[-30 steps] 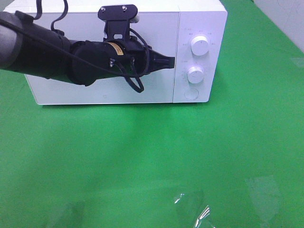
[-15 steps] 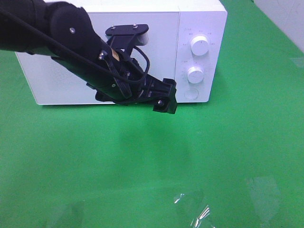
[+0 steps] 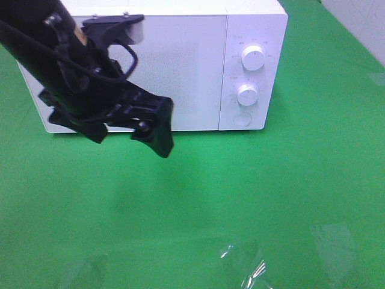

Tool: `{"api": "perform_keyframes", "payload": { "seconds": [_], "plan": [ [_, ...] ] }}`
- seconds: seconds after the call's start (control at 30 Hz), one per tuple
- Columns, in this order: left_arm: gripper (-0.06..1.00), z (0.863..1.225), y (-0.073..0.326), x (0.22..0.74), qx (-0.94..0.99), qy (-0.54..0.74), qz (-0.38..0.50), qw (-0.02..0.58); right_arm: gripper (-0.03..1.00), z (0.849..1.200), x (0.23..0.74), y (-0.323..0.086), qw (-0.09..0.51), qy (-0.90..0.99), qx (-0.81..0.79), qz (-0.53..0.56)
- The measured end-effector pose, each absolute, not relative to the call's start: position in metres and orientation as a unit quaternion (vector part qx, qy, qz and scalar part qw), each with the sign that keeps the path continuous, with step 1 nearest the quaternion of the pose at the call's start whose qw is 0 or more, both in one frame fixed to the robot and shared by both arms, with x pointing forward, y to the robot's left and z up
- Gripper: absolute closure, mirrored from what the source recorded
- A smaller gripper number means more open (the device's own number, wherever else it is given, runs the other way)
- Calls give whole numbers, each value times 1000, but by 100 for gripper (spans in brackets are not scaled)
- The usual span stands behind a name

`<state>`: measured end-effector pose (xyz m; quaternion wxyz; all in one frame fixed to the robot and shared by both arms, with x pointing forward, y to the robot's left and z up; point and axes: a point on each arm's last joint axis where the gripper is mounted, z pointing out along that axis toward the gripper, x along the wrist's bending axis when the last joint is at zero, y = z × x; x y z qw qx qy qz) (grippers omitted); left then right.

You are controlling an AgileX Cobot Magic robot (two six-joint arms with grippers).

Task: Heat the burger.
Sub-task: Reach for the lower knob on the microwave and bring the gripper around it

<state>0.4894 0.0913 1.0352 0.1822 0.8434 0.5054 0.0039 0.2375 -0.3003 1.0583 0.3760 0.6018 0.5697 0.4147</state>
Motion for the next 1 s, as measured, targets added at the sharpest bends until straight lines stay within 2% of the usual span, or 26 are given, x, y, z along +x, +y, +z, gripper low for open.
{"api": "perform_keyframes", "payload": {
  "seconds": [0.03,0.17,0.2,0.23,0.33,0.37,0.4,0.43,0.57,0.8,1.0],
  "plan": [
    [-4,1044,110,493,834,523,11,173,30,1058,237,-300,376,570,602,415],
    [-4,1057,137,498,814,554,20,173,30,1058,237,-300,376,570,602,415],
    [-4,1067,156,501,798,576,27,176,30,1058,237,-300,376,570,602,415],
    [-4,1067,156,501,798,576,27,176,30,1058,237,-300,376,570,602,415],
    [-4,1081,198,505,764,619,42,177,30,1058,237,-300,376,570,602,415],
    [-4,1081,198,505,764,619,42,177,30,1058,237,-300,376,570,602,415],
    [-4,1088,216,505,751,634,52,176,30,1058,237,-300,376,570,602,415],
    [-4,1088,216,505,751,634,52,176,30,1058,237,-300,376,570,602,415],
    [-4,1100,257,496,720,671,65,166,30,1058,237,-300,376,570,602,415],
    [-4,1091,291,458,684,710,73,151,31,1058,237,-300,376,570,602,415],
    [-4,1075,298,422,678,716,88,141,31,1058,237,-300,376,570,602,415]
  ]
}}
